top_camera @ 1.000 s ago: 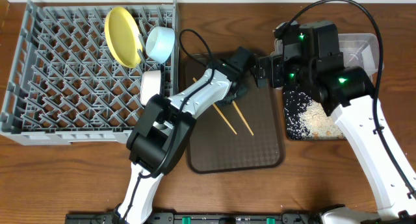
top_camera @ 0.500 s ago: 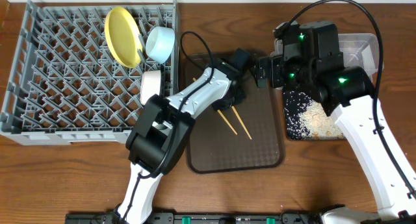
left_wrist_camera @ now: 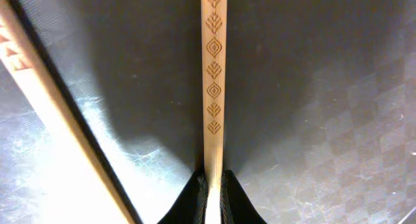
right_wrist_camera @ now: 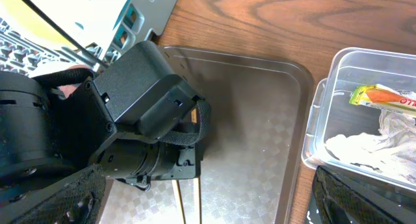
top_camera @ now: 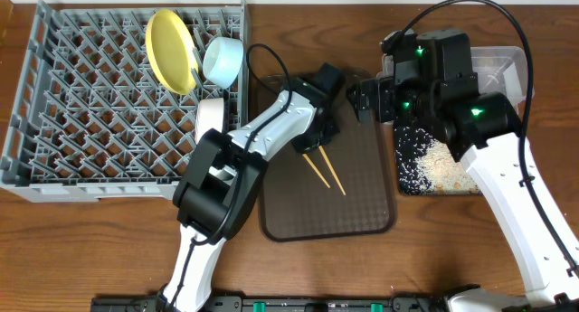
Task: Sort waste into correct bins and load items into the dishwasher
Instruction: 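Lift the chopstick and carry it left to the rack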
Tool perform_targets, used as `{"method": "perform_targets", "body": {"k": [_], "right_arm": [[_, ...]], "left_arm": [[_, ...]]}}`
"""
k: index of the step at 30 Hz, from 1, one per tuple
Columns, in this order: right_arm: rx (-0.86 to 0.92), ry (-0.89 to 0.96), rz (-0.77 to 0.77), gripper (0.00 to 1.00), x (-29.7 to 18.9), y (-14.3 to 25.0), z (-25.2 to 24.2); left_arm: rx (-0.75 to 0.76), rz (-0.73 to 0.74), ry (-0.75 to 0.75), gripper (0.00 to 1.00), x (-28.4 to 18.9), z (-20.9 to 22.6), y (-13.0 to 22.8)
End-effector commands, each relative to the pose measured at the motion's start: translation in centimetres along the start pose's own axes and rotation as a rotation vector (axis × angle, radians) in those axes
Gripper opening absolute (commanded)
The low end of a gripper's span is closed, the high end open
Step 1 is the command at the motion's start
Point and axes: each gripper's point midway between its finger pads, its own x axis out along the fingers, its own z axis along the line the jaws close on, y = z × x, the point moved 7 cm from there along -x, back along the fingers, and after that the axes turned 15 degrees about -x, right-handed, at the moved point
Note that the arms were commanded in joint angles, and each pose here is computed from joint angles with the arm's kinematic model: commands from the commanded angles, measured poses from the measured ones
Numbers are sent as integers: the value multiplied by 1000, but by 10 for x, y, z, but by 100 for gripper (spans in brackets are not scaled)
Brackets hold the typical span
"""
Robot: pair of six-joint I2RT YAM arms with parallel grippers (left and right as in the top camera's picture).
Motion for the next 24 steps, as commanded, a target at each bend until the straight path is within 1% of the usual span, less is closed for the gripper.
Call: {"method": "perform_targets", "body": {"k": [1, 8, 12, 17, 19, 21, 23, 24], "right_arm": [[7, -3, -5, 99, 0, -3, 1], [7, -3, -5, 99, 0, -3, 1], [7, -3, -5, 99, 0, -3, 1], [7, -3, -5, 99, 0, -3, 1], [7, -3, -5, 99, 0, -3, 1], [7, -3, -5, 99, 0, -3, 1], [7, -3, -5, 99, 0, -3, 1], [7, -3, -5, 99, 0, -3, 1]], "left_arm": [[44, 9, -11, 8, 5, -5, -3], [104, -25, 53, 8, -52, -13, -19], [125, -57, 97, 8, -93, -4, -32], [217, -118, 153, 8, -148, 14, -48], [280, -151, 175, 8, -170, 22, -51], [383, -208, 195, 8, -197, 32, -55], [411, -278, 168, 8, -215, 43, -60], [406, -329, 132, 8, -224, 52, -64]]}}
